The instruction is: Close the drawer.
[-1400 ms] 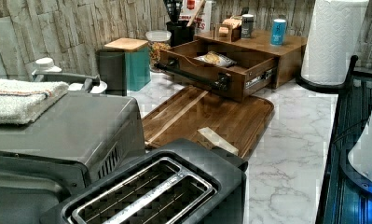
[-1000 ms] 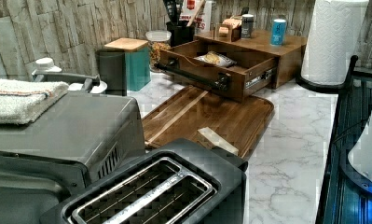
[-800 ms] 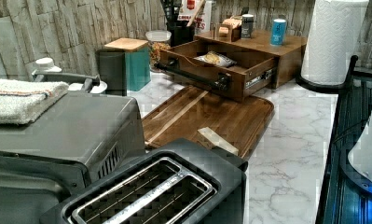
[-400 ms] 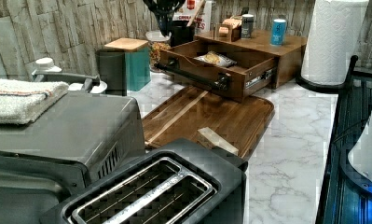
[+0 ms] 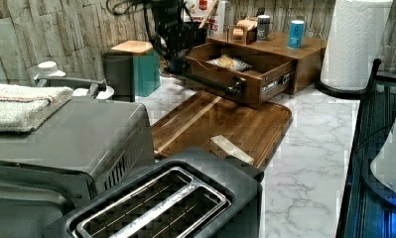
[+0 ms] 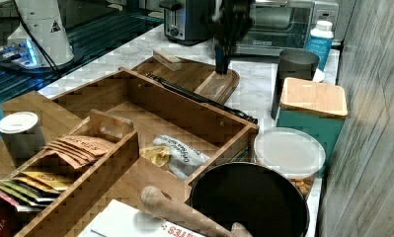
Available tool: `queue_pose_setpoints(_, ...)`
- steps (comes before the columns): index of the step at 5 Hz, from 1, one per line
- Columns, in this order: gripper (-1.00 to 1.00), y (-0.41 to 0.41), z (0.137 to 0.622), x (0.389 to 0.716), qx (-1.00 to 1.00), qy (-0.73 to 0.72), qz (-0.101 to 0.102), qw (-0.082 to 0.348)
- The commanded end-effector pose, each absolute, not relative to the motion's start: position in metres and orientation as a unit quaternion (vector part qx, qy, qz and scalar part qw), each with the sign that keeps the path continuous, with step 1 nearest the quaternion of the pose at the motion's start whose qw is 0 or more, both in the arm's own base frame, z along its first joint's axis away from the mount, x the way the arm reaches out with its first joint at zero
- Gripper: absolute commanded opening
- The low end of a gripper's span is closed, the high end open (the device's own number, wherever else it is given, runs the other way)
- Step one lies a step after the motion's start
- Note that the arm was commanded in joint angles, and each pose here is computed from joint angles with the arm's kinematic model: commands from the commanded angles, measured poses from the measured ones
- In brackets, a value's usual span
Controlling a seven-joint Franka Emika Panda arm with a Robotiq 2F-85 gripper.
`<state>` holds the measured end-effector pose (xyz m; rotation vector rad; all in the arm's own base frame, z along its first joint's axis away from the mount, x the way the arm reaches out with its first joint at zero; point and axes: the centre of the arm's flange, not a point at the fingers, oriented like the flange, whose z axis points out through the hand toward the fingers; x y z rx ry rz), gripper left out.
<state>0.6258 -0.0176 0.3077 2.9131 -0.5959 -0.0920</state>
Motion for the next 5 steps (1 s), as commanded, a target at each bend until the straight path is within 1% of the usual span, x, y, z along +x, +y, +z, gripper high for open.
queue_pose_setpoints(1,-1.0,0.025,0.35,0.644,0.984,-0.123,0.061,0.116)
queue_pose_setpoints(2,-1.0,0.003,0.34,0.648,0.985,-0.112,0.046,0.121)
queue_pose_setpoints(3,-1.0,-0.03,0.323,0.646,0.987,-0.124,0.035,0.091)
queue_pose_setpoints(4,-1.0,-0.055,0.312,0.643,0.986,-0.141,0.042,0.082)
queue_pose_setpoints(5,-1.0,-0.08,0.312,0.636,0.987,-0.148,0.011,0.054)
